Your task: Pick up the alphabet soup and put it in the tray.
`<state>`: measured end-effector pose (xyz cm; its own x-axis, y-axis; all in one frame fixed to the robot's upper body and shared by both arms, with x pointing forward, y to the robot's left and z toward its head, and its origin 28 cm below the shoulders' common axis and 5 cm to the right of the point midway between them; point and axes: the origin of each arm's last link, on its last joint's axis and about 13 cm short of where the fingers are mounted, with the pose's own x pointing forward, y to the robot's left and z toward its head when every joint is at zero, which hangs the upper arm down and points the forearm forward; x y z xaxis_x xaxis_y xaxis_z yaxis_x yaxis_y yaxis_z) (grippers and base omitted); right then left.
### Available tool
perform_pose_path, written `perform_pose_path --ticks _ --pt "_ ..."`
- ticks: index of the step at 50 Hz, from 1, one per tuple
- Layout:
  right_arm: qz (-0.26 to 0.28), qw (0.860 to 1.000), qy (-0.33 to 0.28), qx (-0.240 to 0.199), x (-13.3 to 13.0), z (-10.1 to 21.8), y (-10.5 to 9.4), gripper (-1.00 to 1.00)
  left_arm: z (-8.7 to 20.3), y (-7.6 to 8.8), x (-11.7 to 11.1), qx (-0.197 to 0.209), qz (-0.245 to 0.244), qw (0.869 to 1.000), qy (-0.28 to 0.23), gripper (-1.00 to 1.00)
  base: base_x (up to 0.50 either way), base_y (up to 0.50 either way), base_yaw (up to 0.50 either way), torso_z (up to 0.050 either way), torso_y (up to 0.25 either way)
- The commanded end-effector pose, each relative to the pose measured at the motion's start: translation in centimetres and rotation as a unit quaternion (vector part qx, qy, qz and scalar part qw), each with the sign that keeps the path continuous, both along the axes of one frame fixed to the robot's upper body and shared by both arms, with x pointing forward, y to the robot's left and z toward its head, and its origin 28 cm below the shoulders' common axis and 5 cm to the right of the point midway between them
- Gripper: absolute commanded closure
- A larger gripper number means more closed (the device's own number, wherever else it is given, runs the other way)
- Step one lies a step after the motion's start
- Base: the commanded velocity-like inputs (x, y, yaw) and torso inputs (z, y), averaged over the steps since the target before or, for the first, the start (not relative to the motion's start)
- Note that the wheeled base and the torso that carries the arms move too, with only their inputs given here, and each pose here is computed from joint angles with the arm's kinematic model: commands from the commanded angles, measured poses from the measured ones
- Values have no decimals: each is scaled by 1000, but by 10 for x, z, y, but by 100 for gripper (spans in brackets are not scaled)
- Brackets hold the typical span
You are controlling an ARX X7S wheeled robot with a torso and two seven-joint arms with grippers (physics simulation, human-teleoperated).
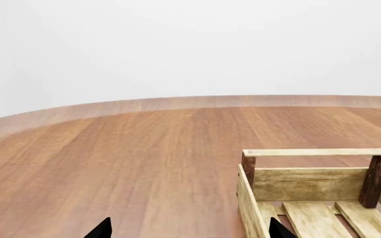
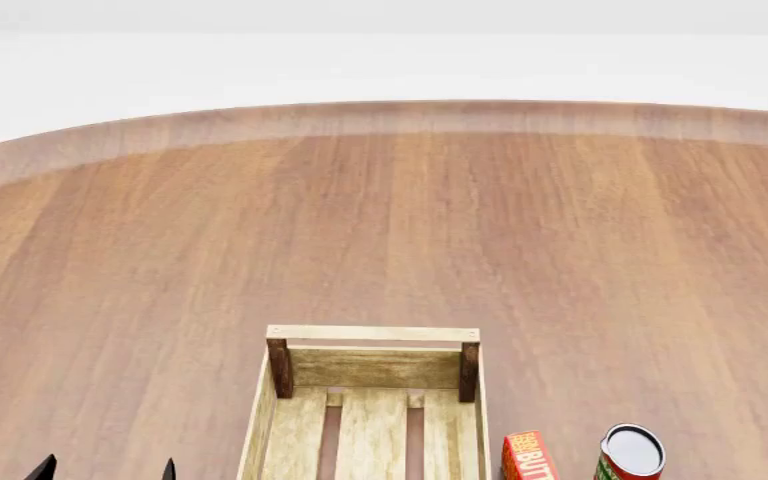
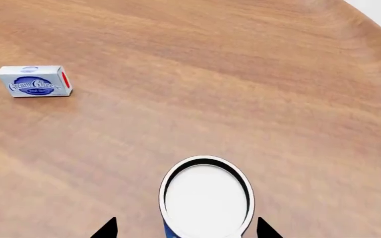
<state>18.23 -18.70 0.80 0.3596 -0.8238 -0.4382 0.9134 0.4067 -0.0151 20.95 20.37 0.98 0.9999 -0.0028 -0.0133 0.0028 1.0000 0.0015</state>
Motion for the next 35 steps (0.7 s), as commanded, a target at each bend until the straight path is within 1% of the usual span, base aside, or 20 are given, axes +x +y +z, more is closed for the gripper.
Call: perform_pose_path --ticks 1,35 --pt "-2 1000 7 -3 2 -4 -1 -100 0 0 0 0 0 1000 0 -100 0 0 0 0 0" --pt "-13 1000 22 -7 4 -16 -6 -100 0 0 0 1 1 1000 0 -100 0 0 0 0 0"
